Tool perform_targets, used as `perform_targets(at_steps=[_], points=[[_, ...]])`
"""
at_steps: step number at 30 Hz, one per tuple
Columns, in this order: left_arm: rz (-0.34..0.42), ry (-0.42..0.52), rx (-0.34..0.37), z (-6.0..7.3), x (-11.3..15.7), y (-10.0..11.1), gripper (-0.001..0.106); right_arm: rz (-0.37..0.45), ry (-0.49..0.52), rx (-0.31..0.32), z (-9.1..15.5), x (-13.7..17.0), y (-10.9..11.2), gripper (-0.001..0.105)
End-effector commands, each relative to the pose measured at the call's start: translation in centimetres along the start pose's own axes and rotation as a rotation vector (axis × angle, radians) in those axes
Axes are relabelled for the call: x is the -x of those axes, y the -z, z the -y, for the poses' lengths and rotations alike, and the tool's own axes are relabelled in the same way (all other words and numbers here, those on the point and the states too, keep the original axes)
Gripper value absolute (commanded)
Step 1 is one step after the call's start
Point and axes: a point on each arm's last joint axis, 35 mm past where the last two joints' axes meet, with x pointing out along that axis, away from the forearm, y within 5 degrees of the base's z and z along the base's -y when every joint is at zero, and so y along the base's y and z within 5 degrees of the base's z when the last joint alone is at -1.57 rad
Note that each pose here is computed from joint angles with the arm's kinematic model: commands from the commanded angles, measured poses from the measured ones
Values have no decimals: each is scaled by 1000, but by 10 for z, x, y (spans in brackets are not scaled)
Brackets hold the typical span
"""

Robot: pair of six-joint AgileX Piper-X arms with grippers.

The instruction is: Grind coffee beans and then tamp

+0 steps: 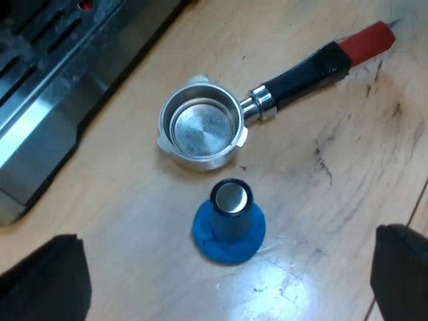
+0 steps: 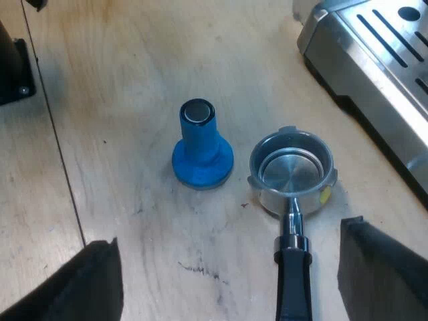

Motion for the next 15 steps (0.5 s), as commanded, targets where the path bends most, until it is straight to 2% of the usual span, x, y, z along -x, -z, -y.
perform_targets(at_steps=[1,3,9,15], points=[[-13,24,-49,2,-2,-1,86,25,7,6,1,1,-4,69],[-50,49,-68,3,-8,-2,86,25,7,6,1,1,-4,69],[-94,86,-105,2,-24,-10,86,25,7,6,1,1,-4,69],[-133,95,-87,-5,-39,-14,86,25,7,6,1,1,-4,69]])
